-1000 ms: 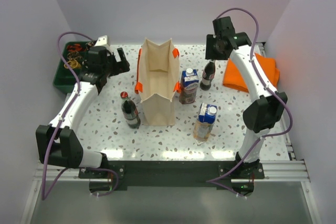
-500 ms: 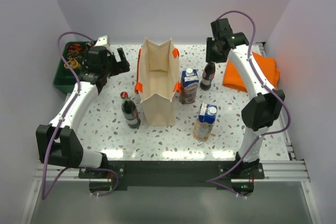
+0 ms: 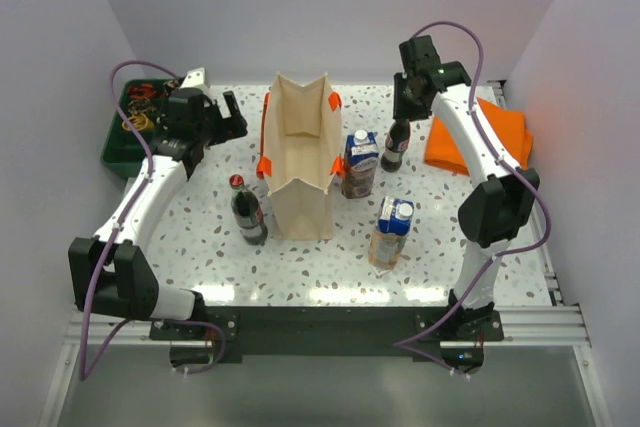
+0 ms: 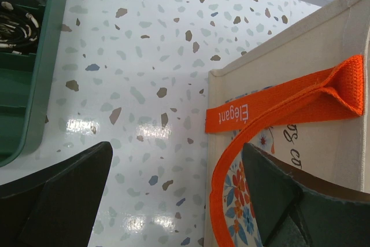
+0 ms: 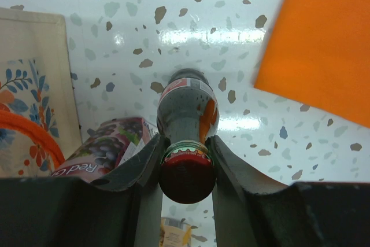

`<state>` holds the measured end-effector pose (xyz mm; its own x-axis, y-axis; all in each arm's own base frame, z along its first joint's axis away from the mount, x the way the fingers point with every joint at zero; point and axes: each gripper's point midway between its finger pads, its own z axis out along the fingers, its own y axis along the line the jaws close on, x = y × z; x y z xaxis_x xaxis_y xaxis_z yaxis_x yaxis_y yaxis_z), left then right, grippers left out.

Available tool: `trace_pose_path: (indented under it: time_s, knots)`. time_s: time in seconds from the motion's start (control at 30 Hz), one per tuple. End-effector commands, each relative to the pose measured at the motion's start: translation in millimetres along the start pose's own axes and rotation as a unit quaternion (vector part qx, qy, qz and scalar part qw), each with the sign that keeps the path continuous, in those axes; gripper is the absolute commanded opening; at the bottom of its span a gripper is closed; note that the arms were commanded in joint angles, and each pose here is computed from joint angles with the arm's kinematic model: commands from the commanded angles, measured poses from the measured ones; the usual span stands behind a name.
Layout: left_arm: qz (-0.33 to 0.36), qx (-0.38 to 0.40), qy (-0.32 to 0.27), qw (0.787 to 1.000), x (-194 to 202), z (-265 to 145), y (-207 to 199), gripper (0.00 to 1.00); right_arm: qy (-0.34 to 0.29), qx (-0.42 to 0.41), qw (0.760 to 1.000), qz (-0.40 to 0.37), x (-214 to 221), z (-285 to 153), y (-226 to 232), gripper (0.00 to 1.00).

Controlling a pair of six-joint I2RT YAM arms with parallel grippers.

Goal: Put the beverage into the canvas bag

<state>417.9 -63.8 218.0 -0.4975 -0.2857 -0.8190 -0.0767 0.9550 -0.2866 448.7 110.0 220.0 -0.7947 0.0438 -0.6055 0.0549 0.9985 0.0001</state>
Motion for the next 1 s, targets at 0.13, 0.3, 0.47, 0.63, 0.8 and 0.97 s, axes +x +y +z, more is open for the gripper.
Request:
trace_pose_path:
  time_s: [0.13,0.3,0.47,0.63,0.8,0.97]
  knots:
    - [0.002,0.000,-0.022,1.000,-9.7,0.0,-0.1,1.00,-0.039,-0.010,0.999,0.008,-23.2,-17.9,3.5,0.00]
    - [0.003,0.001,-0.024,1.000,-10.7,0.3,-0.2,1.00,-0.063,-0.016,0.998,0.010,-37.0,-33.2,3.6,0.00]
    - [0.003,0.007,-0.026,1.000,-13.4,-2.1,-3.3,1.00,-0.097,-0.014,0.995,0.010,-55.6,-52.7,0.0,0.00]
    - [0.004,0.012,-0.030,0.999,-17.5,-3.7,-5.8,1.00,-0.128,-0.020,0.991,0.016,-72.2,-70.1,0.0,0.00]
    - [0.006,0.019,-0.036,0.999,-23.0,-7.5,-9.2,1.00,-0.153,-0.030,0.988,0.021,-85.8,-88.1,1.1,0.00]
    - [0.011,0.030,-0.043,0.999,-32.7,-14.1,-15.4,1.00,-0.187,-0.045,0.981,0.025,-102.9,-116.5,2.2,0.00]
